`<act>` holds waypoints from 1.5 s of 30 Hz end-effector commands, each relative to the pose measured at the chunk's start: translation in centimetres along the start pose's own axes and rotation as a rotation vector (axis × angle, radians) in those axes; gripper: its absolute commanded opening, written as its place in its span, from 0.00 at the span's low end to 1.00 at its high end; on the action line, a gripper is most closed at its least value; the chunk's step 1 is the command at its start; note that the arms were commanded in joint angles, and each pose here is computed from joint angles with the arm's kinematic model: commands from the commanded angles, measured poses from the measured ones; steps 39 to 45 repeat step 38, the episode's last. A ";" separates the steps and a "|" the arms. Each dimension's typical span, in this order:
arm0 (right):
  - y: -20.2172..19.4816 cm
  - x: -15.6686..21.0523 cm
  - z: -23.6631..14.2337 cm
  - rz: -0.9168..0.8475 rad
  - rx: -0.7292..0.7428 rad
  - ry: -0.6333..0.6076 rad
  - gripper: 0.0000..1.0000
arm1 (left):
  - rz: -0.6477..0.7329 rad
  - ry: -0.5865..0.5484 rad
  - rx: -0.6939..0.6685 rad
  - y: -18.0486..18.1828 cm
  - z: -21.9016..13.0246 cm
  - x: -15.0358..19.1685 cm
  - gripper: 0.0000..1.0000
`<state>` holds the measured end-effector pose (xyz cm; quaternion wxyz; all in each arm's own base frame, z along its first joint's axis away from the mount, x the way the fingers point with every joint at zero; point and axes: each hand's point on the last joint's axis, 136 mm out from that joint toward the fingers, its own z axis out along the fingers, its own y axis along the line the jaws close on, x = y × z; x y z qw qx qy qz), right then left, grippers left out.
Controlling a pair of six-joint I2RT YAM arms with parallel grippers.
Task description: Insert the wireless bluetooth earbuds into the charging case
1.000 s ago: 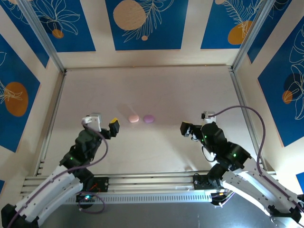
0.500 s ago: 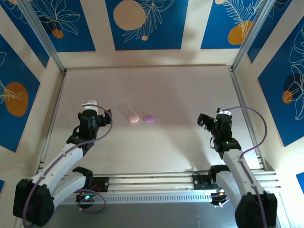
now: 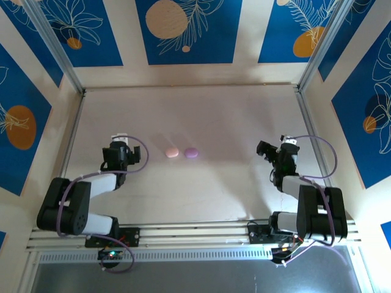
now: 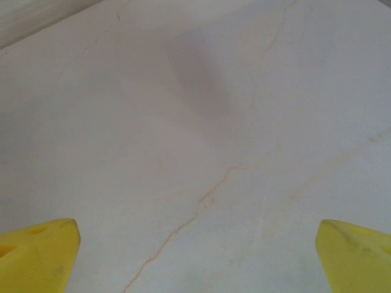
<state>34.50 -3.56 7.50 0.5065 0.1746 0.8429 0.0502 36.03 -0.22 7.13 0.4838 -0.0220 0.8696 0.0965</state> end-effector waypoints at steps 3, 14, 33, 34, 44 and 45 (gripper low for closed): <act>4.4 -3.7 0.6 -0.164 -0.121 -0.183 0.99 | -0.020 -0.239 -0.023 0.9 0.2 -5.1 1.00; 6.2 -2.2 3.1 -0.255 -0.151 -0.116 0.99 | 0.017 -0.248 0.081 -1.1 1.3 -3.8 1.00; 6.3 -2.1 3.2 -0.261 -0.150 -0.105 0.99 | 0.020 -0.254 0.079 -1.1 1.3 -3.9 1.00; 6.3 -2.1 3.2 -0.259 -0.150 -0.105 0.99 | 0.020 -0.253 0.080 -1.1 1.3 -3.8 1.00; 6.3 -2.1 3.1 -0.259 -0.153 -0.106 0.99 | 0.020 -0.252 0.079 -1.1 1.3 -3.8 1.00; 6.3 -2.1 3.1 -0.259 -0.153 -0.106 0.99 | 0.020 -0.252 0.079 -1.1 1.3 -3.8 1.00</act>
